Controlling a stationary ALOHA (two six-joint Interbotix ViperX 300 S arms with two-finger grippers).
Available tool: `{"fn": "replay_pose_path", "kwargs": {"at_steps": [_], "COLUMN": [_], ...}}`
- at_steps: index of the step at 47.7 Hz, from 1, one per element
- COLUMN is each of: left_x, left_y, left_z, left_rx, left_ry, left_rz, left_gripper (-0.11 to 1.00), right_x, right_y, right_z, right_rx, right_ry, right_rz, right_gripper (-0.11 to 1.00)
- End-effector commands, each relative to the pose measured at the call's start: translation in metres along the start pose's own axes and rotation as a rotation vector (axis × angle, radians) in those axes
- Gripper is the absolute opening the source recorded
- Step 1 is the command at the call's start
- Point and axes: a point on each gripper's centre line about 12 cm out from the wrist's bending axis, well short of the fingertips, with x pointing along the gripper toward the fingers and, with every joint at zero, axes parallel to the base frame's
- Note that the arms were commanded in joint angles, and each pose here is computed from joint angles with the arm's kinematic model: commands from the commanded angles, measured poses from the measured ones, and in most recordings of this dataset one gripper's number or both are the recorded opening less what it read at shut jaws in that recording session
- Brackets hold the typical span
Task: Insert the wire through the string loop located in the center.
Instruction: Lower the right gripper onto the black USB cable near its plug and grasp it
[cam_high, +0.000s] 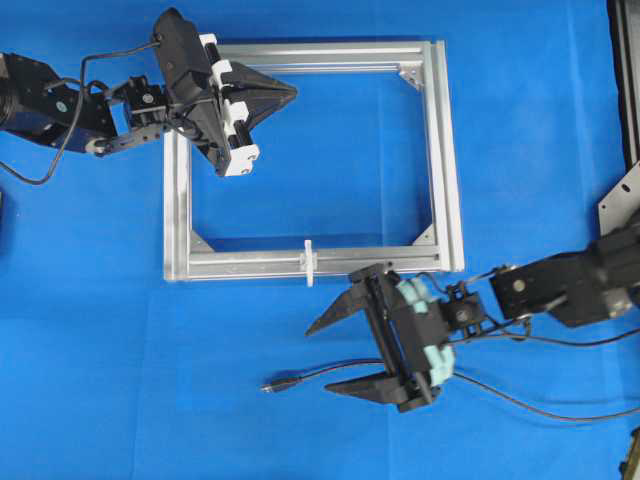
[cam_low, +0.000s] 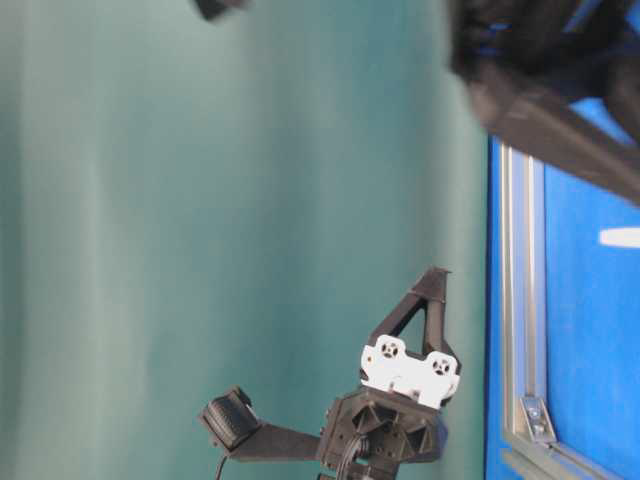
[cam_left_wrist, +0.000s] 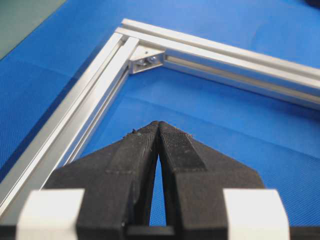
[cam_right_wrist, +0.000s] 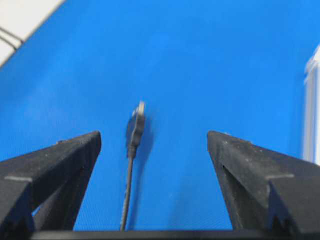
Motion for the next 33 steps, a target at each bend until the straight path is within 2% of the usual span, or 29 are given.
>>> {"fn": "replay_pose_path", "kwargs": {"at_steps": [1, 15, 27, 33], "left_x": [-0.001, -0.001, -0.001, -0.001], "left_y": [-0.001, -0.001, -0.001, -0.001], "left_z": [0.015, 0.014, 0.013, 0.012], "left_rx": [0.001, 0.001, 0.001, 0.004], "left_ry": [-0.046, -0.035, -0.026, -0.024], "left_rz": [-0.004, -0.004, -0.003, -0.003], "left_gripper": [0.00, 0.00, 0.00, 0.00], "right_x": [0.009, 0.026, 0.028, 0.030], "right_y": [0.004, -0.002, -0.001, -0.001], "right_z": [0.003, -0.032, -0.032, -0.032], "right_rx": [0.013, 0.063, 0.064, 0.064], "right_ry": [-0.015, 0.064, 0.063, 0.060], "right_rz": [0.002, -0.046, -0.045, -0.045], "right_gripper": [0.86, 0.86, 0.86, 0.81]}}
